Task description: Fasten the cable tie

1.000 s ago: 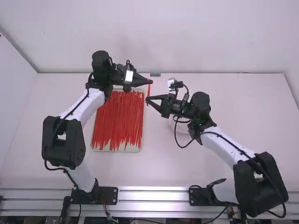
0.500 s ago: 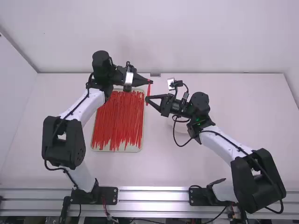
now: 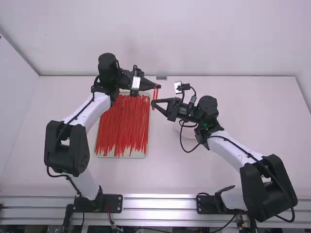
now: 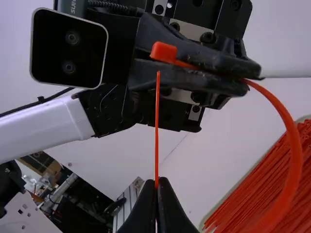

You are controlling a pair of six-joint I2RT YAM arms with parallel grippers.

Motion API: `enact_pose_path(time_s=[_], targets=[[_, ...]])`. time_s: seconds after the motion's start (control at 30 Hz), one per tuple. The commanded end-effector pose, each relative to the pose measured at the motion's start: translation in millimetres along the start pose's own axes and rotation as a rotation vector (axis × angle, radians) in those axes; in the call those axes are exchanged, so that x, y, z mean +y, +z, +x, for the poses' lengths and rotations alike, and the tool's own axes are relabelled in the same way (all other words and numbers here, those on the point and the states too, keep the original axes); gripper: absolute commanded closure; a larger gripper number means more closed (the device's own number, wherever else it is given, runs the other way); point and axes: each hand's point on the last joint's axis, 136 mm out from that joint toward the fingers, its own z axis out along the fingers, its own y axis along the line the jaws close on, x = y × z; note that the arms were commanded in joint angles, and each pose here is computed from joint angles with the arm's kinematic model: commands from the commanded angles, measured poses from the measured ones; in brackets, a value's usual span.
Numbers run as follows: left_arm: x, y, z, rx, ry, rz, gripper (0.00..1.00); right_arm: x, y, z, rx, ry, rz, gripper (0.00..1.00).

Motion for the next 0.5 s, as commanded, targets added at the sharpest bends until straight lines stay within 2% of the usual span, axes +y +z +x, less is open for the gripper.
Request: enact_pose_path(time_s=[0.0, 0.47], targets=[[-5, 1, -1, -0.015, 0.011, 0.02, 0.98, -2, 0, 3, 0.008, 0.008, -0.001, 1.0], [-2, -6, 1, -0.005, 0.003, 0.005, 0.98, -2, 0, 2, 0.007, 0.007, -0.001, 1.0]])
